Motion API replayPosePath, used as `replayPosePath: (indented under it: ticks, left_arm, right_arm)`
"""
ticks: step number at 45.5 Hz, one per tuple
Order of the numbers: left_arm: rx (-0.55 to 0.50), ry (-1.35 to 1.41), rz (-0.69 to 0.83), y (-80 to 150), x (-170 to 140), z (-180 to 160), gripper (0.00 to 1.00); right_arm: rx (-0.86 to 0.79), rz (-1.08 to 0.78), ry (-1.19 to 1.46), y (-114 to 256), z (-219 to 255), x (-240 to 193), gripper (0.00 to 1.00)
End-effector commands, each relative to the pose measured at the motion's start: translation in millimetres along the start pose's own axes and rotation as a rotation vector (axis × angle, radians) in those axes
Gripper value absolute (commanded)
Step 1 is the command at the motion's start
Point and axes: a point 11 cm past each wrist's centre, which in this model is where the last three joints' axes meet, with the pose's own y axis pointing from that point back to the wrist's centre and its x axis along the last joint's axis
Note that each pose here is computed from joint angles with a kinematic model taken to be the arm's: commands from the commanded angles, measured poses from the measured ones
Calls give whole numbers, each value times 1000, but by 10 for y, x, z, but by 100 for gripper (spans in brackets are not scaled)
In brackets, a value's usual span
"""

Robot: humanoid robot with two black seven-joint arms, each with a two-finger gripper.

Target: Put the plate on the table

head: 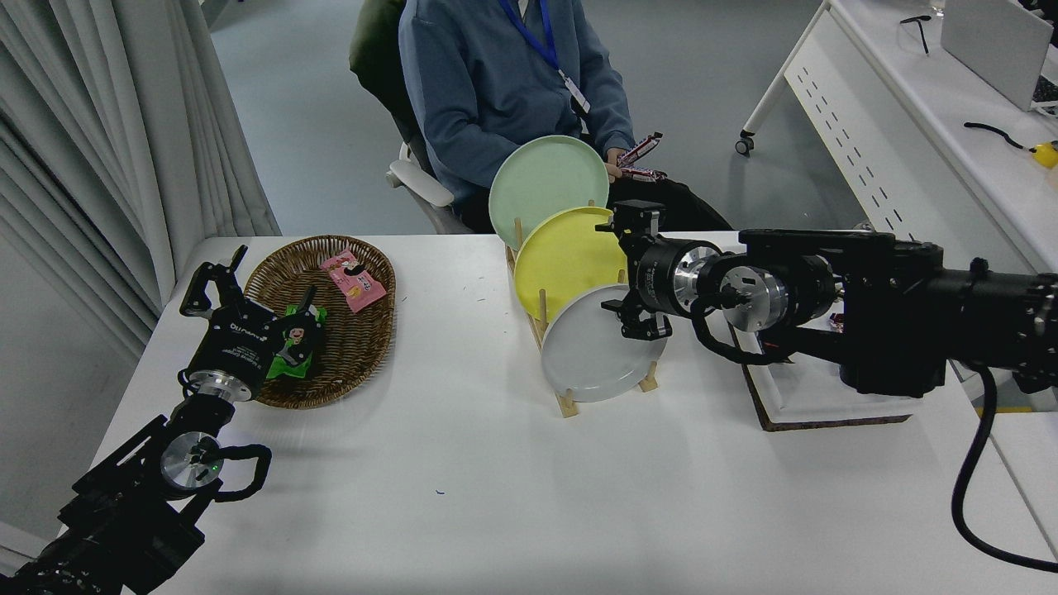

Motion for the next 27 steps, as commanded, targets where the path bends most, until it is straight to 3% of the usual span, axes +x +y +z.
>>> replayPosePath:
  ticks: [1,11,15,27]
  left_arm:
    - [0,0,0,0,-1,0,100]
    - [0,0,0,0,-1,0,100]
    - [0,0,0,0,-1,0,100]
    - [0,0,0,0,-1,0,100]
  right_arm:
    - [-60,17,7,-87,116,-46,99]
    - [-71,37,8,-93,122,-60,98]
    - [-61,97,12,-88,85,12,91]
    - [-30,153,45,-89,-5,151,88]
